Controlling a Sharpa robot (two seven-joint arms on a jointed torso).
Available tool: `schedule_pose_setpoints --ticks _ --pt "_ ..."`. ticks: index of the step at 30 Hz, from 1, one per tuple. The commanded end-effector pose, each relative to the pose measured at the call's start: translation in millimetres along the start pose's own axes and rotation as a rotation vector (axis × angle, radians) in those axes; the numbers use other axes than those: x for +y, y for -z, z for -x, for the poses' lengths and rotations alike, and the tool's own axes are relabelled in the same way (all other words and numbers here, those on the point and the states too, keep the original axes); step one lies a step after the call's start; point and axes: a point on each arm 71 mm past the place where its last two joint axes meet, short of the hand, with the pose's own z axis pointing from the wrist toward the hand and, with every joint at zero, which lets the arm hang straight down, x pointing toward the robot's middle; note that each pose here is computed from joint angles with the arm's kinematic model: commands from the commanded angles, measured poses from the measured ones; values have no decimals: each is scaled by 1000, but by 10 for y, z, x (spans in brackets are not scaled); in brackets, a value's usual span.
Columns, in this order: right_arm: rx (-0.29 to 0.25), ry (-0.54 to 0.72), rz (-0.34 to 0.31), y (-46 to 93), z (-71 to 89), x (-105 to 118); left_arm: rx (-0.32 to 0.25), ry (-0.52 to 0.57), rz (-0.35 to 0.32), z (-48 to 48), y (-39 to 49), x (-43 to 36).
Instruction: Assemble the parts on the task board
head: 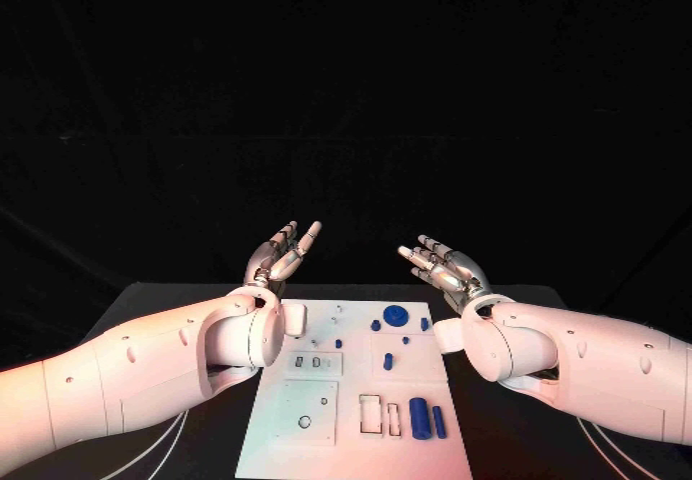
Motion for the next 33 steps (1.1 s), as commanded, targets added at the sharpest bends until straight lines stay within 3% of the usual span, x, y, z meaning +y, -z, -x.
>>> schedule_pose_setpoints --ticks 1,7,8,14,22,26,33 --pt "176 -2 -45 -20 -101 -8 59 50 9 -47 -6 3" --pt "213 8 -57 -36 -108 -2 59 50 9 -47 -6 3" --pt "145 238 116 -93 106 231 43 47 5 140 28 -34" --pt "129 365 217 -101 151 350 44 51 -9 219 57 -69" --pt "178 542 279 -109 154 439 59 59 -17 294 99 -129" --pt "237 683 275 -135 147 467 108 80 -3 302 150 -195" --pt "294 934 246 -173 153 498 261 61 -5 228 266 -347"
